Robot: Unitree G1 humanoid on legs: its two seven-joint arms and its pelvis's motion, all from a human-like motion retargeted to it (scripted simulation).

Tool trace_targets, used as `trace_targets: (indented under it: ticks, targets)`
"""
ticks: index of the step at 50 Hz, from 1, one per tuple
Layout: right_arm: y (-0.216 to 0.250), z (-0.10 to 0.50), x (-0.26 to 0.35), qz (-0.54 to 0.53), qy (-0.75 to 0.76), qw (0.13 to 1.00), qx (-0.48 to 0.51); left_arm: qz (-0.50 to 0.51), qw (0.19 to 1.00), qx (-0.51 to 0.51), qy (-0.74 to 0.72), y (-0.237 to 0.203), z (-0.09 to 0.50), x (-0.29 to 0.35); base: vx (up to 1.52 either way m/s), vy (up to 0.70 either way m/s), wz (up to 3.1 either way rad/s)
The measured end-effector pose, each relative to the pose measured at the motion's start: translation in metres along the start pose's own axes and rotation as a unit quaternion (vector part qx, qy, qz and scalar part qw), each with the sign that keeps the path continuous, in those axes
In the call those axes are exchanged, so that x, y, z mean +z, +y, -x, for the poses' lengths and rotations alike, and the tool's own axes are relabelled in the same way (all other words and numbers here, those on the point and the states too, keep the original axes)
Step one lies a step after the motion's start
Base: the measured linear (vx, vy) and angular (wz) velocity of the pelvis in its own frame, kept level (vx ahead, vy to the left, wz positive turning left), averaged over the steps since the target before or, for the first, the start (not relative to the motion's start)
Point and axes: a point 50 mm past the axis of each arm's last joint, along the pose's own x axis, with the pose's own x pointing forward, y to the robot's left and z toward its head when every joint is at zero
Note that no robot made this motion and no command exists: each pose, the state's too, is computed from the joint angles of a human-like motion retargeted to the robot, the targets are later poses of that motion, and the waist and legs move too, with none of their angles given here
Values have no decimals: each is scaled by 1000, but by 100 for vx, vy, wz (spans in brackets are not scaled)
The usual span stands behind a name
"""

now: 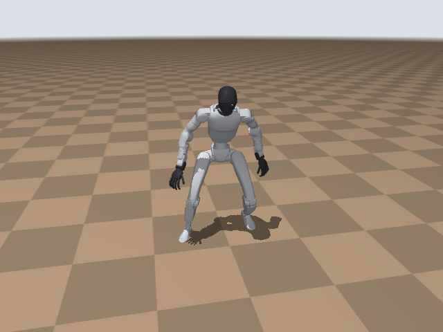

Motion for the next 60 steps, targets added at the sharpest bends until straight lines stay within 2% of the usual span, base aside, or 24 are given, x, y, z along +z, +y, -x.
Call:
trace_targets:
  ticks: [3, 8, 13, 18, 25, 30, 35, 40, 44, 48, 54, 60]
  targets:
    - [11, 9, -6, -16, 10, 999, 28, -5, 1000, 8, 6, 8, -5, -1, -7, 43, -15]
    - [29, 45, -51, -52, 99, 992, 54, -33, 998, 39, -40, 27, -17, 22, -8, 52, 33]
    - [46, 76, -79, -22, 145, 985, 87, -18, 994, 90, -60, 44, -27, 46, -11, 45, 55]
    - [47, 66, -72, -17, 129, 986, 104, 47, 997, 60, -17, 17, -16, 31, -4, 35, -4]
    - [7, 31, -55, -189, 150, 970, -14, 85, 993, -31, 79, -36, 17, -14, 0, 37, -33]
    - [-5, 33, -70, -166, 166, 971, -40, 60, 994, -46, 78, -47, 24, -19, -4, 47, -71]
    - [7, 61, -91, -166, 194, 967, 1, 46, 996, -47, 65, -27, 12, -17, -7, 55, 14]
    - [30, 103, -117, -159, 262, 952, 16, 54, 996, 68, 35, 27, -18, 13, -11, 50, 71]
    - [45, 107, -112, -113, 245, 961, 55, 53, 990, 127, -4, 43, -26, 39, -10, 38, 31]
    - [39, 85, -94, -99, 193, 974, 72, 97, 991, 90, -6, 25, -18, 37, -3, 31, -28]
    - [6, 52, -78, -227, 186, 956, -23, 223, 969, 43, 93, -18, 10, -4, -1, 35, -53]
    - [-7, 63, -102, -228, 216, 947, -61, 195, 973, 20, 120, -35, 19, -19, -8, 45, -65]
